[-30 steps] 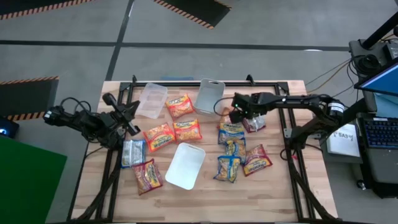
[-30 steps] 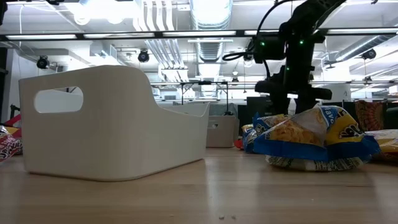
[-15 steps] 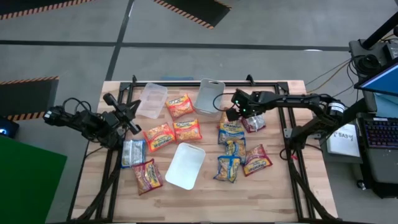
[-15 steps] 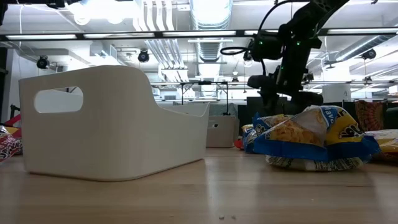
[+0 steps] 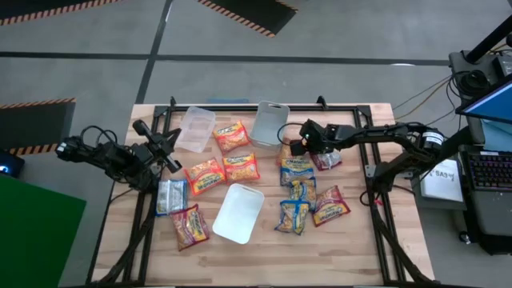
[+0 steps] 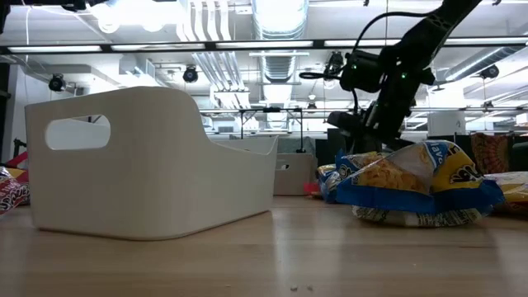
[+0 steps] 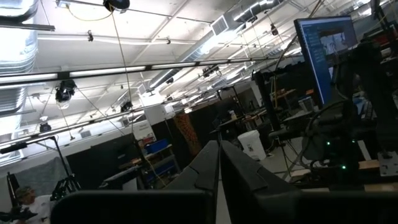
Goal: Sort Maruchan noodles
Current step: Put the orange noodle pack into the transparent bin
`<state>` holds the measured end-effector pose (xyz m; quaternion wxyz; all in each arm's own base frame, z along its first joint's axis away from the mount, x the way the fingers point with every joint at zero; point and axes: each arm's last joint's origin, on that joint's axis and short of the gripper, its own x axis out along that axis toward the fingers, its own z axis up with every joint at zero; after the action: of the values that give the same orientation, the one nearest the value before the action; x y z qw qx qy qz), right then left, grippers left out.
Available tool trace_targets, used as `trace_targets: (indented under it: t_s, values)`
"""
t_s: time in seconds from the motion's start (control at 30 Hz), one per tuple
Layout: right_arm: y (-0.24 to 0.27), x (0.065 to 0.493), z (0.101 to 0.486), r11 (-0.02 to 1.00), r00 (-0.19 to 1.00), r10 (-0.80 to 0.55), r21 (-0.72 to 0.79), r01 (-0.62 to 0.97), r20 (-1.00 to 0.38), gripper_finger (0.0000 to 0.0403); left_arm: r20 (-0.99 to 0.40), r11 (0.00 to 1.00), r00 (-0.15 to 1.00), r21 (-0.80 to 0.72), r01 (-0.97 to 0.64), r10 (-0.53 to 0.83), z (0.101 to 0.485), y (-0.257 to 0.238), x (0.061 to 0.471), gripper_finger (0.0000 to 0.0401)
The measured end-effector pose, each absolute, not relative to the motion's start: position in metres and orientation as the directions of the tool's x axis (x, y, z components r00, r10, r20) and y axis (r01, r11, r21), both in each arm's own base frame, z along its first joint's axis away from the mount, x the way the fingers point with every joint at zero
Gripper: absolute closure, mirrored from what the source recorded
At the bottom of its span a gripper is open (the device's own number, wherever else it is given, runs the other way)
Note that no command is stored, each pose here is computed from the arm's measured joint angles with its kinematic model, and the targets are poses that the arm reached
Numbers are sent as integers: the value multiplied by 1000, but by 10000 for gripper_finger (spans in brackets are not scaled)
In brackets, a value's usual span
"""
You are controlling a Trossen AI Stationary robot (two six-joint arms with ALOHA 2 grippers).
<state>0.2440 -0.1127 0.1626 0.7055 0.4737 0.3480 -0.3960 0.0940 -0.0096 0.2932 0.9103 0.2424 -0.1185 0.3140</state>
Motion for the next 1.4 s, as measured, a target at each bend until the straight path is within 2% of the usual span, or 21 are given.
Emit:
trace_targets:
  t_s: [0.2,0.53,0.93,1.4]
  values:
    - [-115,247,161,250,500,-279,441,862,-820,230,368,685,775,367,-629,514,293,-10,94,401]
    - [-115,247,160,295,528,-300,449,843,-794,382,368,686,775,366,-629,514,293,-10,94,401]
    - [-105,232,197,359,593,-322,485,798,-738,394,368,687,775,363,-629,514,293,-10,94,401]
    - [-83,220,239,540,678,-444,429,724,-586,394,369,688,774,361,-629,514,293,-10,94,401]
